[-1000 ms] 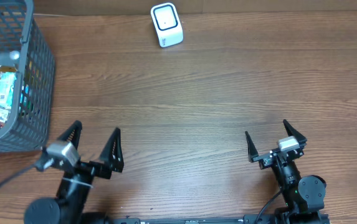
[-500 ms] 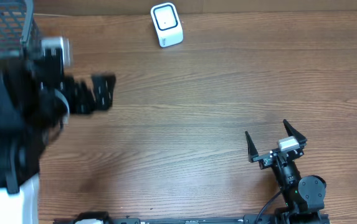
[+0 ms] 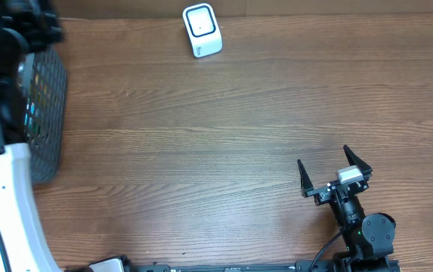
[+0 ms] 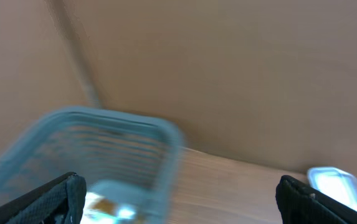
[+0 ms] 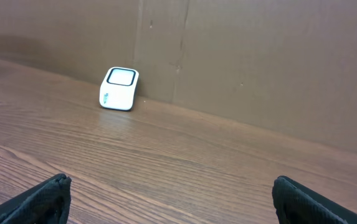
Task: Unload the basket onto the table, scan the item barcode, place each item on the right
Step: 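Move the left gripper up and over into the grey basket, then grasp the yellow oil bottle inside the basket with the left gripper, then carry the yellow bottle with the left gripper toward the scanner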
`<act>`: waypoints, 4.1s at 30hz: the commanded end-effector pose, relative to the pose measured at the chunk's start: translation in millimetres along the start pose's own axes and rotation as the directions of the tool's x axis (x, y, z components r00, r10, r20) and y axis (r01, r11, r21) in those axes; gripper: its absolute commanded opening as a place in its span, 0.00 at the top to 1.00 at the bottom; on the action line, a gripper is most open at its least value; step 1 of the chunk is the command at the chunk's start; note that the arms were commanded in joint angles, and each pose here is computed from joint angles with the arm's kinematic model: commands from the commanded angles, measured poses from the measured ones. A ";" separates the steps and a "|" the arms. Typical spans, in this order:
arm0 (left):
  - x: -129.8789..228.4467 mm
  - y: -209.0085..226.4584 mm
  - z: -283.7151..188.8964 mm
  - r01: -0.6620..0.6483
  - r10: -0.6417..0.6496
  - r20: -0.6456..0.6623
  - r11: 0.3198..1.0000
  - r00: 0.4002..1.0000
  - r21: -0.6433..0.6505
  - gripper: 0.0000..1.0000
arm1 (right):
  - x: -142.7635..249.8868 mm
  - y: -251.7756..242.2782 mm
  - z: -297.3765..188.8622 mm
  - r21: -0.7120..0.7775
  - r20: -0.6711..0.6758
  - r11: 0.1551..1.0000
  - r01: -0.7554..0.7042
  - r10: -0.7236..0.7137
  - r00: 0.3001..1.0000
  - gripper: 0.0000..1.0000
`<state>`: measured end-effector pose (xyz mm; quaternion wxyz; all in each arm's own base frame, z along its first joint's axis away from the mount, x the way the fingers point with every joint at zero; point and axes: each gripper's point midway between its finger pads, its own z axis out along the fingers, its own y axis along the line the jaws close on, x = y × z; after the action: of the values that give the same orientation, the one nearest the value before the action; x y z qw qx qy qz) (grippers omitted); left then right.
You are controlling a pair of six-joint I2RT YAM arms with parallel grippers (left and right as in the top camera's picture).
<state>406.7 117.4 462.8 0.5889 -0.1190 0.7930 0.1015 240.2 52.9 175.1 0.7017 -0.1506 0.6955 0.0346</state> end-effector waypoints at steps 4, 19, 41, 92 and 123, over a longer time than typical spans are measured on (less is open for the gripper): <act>30.7 98.5 39.9 0.006 -0.018 -0.096 0.992 0.995 -0.129 0.00 | 2.0 0.2 0.0 0.001 0.003 1.000 0.001 -0.001 1.000 0.00; 140.5 152.6 138.1 0.136 -0.112 -0.300 0.989 0.947 0.059 0.00 | 2.0 0.2 0.0 0.001 0.003 1.000 0.001 -0.001 1.000 0.00; 275.8 102.6 217.2 0.033 0.111 -0.522 0.965 0.846 0.259 0.05 | 2.0 0.3 0.0 0.000 0.003 1.000 0.001 -0.001 1.000 0.00; -35.9 -70.9 -59.6 0.208 -0.194 -0.074 0.924 0.978 0.322 0.75 | 2.0 0.2 0.0 0.001 0.003 1.000 0.001 -0.001 1.000 0.00; 361.8 -444.6 -43.5 0.007 0.192 -0.613 0.952 0.766 0.306 0.73 | 2.0 0.2 0.0 0.001 0.003 1.000 0.001 -0.001 1.000 0.00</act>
<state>399.7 -337.8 116.5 0.2534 -0.0094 0.9660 -0.0512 240.2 52.8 174.9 0.7014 -0.1505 0.6958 0.0345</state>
